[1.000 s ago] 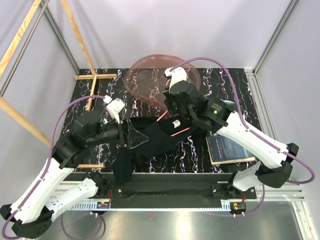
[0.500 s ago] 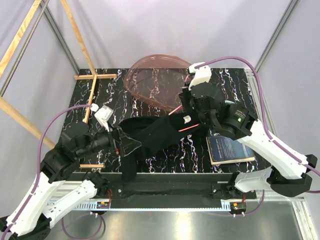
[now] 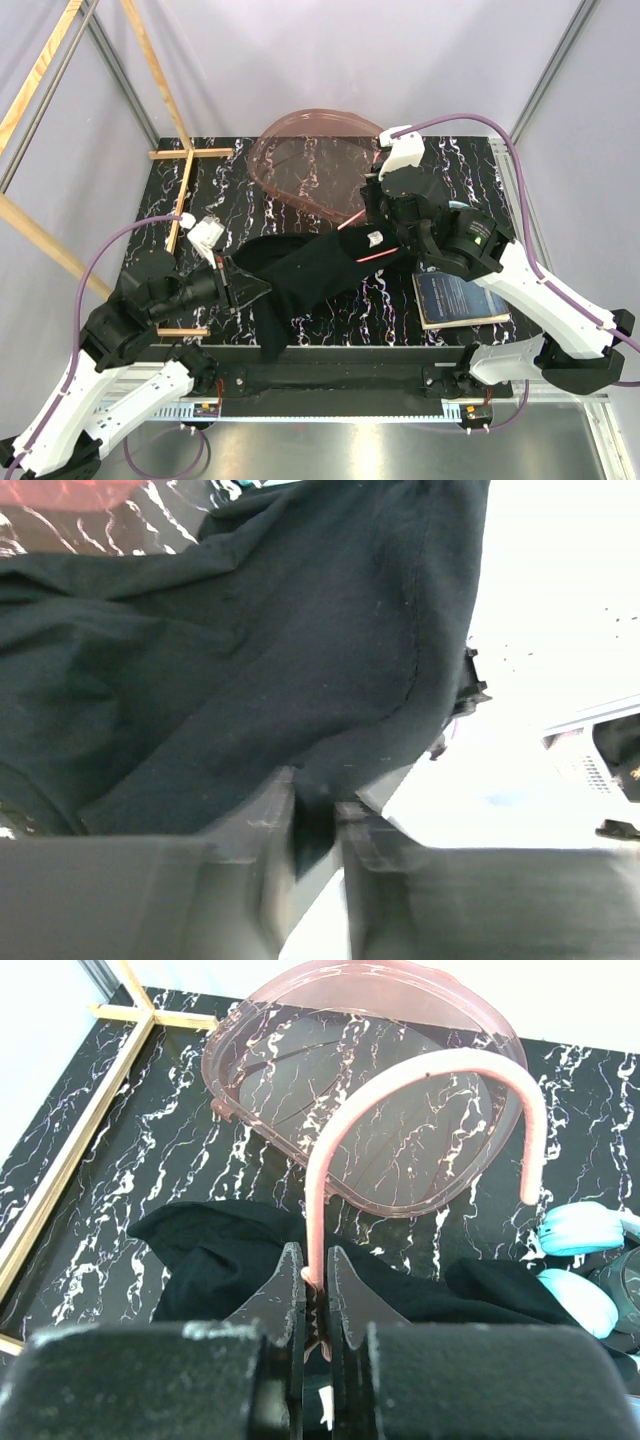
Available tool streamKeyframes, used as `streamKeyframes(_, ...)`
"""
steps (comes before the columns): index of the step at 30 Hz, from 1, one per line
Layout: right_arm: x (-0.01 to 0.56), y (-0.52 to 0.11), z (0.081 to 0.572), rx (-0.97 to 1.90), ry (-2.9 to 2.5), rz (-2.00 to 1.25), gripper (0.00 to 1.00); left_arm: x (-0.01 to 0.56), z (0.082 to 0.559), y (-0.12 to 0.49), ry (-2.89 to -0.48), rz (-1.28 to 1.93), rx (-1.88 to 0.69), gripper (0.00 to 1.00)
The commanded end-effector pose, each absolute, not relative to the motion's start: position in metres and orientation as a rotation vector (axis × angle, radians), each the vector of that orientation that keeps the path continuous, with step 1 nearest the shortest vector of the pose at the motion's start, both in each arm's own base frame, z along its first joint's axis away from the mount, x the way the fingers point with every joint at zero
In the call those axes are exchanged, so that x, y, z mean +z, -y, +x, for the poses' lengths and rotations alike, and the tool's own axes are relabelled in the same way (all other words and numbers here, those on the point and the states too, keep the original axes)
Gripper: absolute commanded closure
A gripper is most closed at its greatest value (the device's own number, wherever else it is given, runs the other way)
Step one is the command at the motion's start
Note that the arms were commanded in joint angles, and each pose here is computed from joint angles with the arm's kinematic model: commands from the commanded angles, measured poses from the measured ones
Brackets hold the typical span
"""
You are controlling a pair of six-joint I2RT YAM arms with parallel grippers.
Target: Remove the t-shirt from the hanger
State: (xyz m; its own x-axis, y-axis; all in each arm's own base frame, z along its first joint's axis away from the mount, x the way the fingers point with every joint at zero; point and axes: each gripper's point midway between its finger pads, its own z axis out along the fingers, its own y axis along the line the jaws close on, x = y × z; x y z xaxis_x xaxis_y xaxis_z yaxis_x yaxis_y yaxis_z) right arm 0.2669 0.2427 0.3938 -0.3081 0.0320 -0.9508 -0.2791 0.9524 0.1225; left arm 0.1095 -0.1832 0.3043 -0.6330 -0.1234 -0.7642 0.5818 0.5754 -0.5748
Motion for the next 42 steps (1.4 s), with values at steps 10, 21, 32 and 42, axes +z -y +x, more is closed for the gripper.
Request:
streamKeyframes(10, 0.423, -0.205, 0.270, 0.338, -1.734, 0.164, 1.00, 0.367, 0.128, 0.086, -1.630, -0.130, -0.843, 1.00)
streamKeyframes(21, 0.410, -0.183, 0.261, 0.476, -1.660, 0.412, 1.00, 0.371, 0.113, 0.041, -1.524, -0.273, -0.781, 1.00)
streamKeyframes(32, 0.396, -0.166, 0.249, 0.635, -1.589, 0.597, 1.00, 0.356, 0.109, 0.029, -1.510, -0.321, -0.762, 1.00)
streamKeyframes(42, 0.434, -0.270, 0.229, 1.045, -1.632, 0.170, 1.00, 0.350, 0.137, 0.083, -1.693, -0.182, -0.789, 1.00)
